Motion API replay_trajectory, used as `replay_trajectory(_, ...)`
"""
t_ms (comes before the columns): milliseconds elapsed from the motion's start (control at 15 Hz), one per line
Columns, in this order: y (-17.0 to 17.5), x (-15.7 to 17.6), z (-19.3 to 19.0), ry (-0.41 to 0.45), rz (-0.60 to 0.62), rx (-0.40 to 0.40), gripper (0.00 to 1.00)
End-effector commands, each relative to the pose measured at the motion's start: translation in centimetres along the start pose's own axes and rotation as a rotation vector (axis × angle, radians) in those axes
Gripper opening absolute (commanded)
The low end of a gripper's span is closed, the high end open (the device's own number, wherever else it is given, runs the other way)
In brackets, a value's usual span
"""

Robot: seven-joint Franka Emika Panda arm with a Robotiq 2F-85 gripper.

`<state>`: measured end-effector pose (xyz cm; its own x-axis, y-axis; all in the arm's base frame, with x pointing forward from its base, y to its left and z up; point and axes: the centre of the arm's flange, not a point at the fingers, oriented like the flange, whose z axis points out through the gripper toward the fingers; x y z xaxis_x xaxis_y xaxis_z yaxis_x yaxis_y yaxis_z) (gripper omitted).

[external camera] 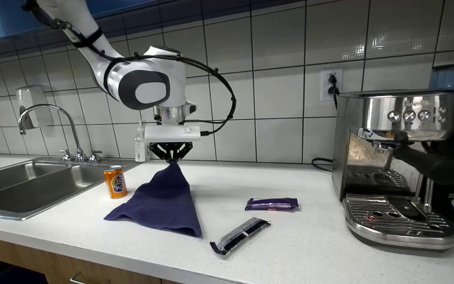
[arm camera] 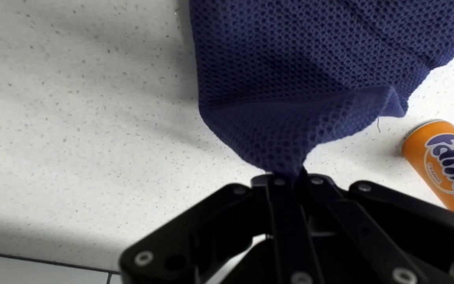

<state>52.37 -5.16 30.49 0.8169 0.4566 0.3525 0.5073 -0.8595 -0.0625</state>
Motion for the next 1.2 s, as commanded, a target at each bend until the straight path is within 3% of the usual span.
replay_trajectory(0,-0.1,-1.8,-1.9,0.028,-0.026,0.001,0.01)
replay_trajectory(1133,-1.1,-3.1,-7.6,0.169,-0.045,-0.011,0.01)
